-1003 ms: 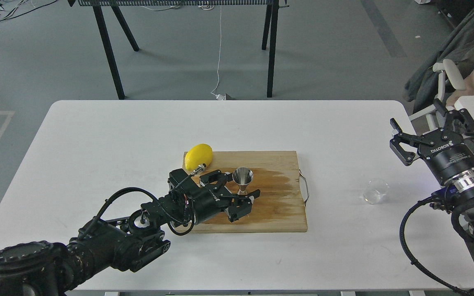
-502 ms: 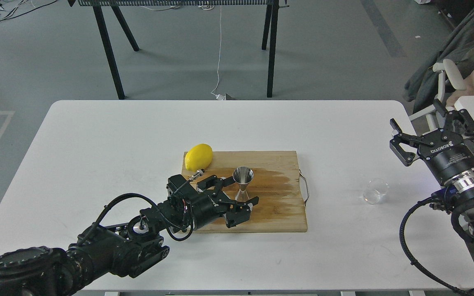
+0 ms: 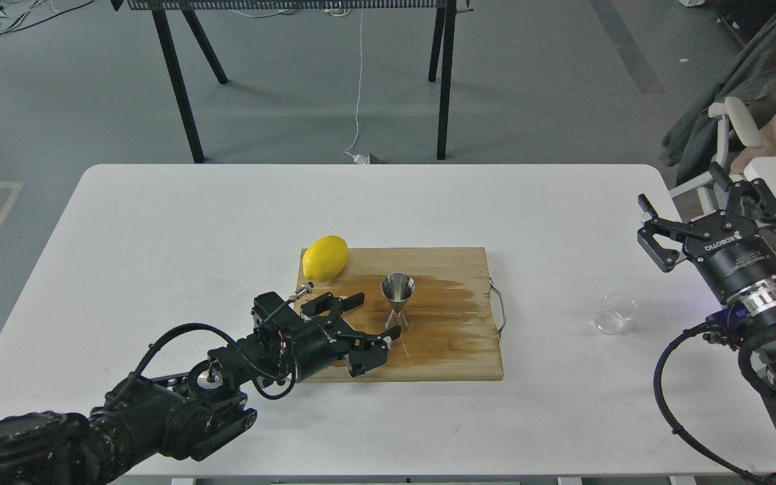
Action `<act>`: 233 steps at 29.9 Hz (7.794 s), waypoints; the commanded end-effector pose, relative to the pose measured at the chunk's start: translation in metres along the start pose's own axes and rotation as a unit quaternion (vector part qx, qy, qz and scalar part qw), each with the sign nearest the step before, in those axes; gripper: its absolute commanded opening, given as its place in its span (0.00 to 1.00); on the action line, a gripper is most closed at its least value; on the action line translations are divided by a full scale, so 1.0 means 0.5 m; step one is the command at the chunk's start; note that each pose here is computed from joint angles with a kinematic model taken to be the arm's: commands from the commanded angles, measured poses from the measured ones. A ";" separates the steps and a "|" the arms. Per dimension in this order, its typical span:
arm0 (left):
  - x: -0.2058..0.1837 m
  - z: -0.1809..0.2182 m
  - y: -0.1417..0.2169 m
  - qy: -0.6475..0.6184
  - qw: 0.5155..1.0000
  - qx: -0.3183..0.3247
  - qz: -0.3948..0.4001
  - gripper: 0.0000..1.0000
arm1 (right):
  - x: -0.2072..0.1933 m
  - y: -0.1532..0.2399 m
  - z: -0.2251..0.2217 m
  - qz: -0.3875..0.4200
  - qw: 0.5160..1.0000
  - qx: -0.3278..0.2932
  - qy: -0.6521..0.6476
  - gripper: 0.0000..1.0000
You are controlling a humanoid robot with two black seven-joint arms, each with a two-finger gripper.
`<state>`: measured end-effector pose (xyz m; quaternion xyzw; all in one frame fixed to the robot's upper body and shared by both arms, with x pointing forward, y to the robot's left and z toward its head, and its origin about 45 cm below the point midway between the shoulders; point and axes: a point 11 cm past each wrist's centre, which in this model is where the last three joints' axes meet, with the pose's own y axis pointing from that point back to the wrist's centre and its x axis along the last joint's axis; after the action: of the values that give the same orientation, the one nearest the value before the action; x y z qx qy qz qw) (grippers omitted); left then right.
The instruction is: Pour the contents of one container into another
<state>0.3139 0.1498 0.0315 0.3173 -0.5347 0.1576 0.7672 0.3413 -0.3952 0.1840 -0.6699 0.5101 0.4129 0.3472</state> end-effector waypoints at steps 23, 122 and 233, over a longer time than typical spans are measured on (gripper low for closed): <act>0.223 -0.333 0.404 0.318 0.923 0.204 0.074 0.97 | -0.002 -0.004 0.012 -0.003 1.000 -0.006 -0.003 0.99; 0.292 -0.415 0.490 0.714 0.586 0.050 0.381 0.98 | 0.145 0.057 0.179 0.423 0.889 -0.072 -0.160 0.80; 0.293 -0.415 0.490 0.713 0.587 0.049 0.380 0.98 | -0.257 -0.120 0.528 -0.074 0.798 -0.310 0.512 0.37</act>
<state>0.3766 0.4548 0.1970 -0.0927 0.1213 0.6369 0.7557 0.3288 -0.0941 0.1929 -0.8914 0.4068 0.1211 -0.1590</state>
